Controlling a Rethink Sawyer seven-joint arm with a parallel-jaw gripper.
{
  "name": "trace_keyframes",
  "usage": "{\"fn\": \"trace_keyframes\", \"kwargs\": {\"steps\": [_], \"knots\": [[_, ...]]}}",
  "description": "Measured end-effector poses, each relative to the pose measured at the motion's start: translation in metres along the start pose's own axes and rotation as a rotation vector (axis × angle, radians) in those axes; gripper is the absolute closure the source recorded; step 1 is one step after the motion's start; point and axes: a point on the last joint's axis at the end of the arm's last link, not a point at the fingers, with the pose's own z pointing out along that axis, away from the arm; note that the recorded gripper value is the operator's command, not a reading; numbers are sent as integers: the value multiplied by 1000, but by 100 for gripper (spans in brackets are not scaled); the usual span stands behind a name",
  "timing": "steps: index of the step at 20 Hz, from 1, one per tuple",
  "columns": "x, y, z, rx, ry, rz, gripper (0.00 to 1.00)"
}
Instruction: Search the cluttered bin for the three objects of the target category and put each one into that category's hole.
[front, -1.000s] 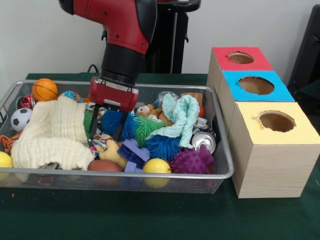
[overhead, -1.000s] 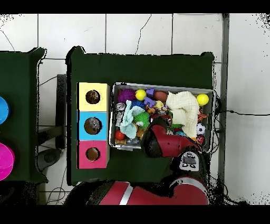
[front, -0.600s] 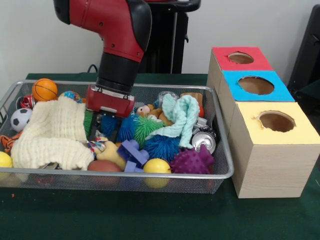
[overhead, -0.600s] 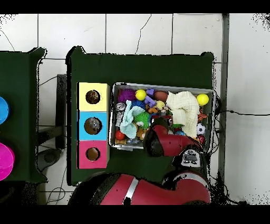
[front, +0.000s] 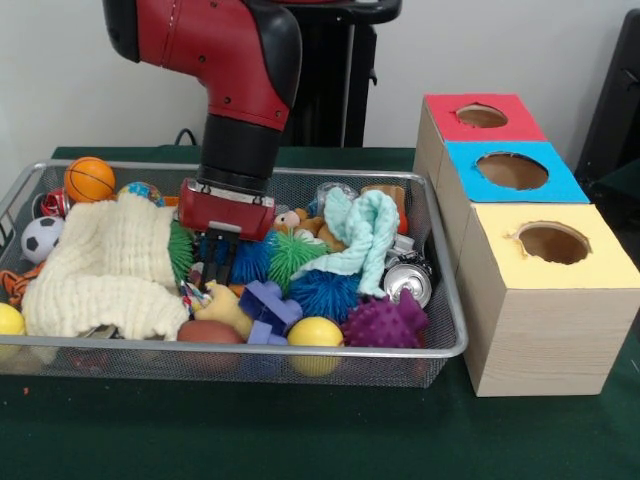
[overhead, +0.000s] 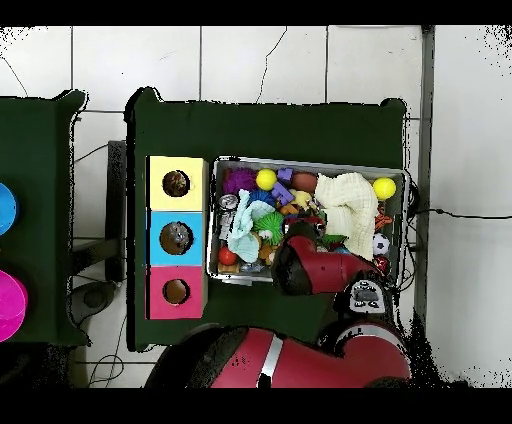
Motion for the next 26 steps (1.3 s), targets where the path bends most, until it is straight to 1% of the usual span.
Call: {"fn": "trace_keyframes", "kwargs": {"steps": [2,4,5,9,10,13,15,17,19,20,21,22,23,25,26], "knots": [[-5,1,-4,-4,4,4,100],[-13,3,-17,-4,16,1,100],[-19,5,-28,-3,21,-5,100],[-46,16,-66,13,5,-52,100],[-58,22,-80,20,-13,-72,100],[-87,34,-110,29,-70,-105,100],[-111,39,-132,33,-125,-114,100],[-123,37,-142,36,-148,-108,100],[-132,34,-151,37,-159,-95,100],[-135,32,-156,38,-156,-82,100],[-139,30,-160,36,-149,-66,100],[-143,27,-168,25,-115,-22,100],[-144,26,-169,22,-107,-12,100],[-145,26,-172,7,-74,21,100],[-146,26,-174,-7,-49,47,100]]}}
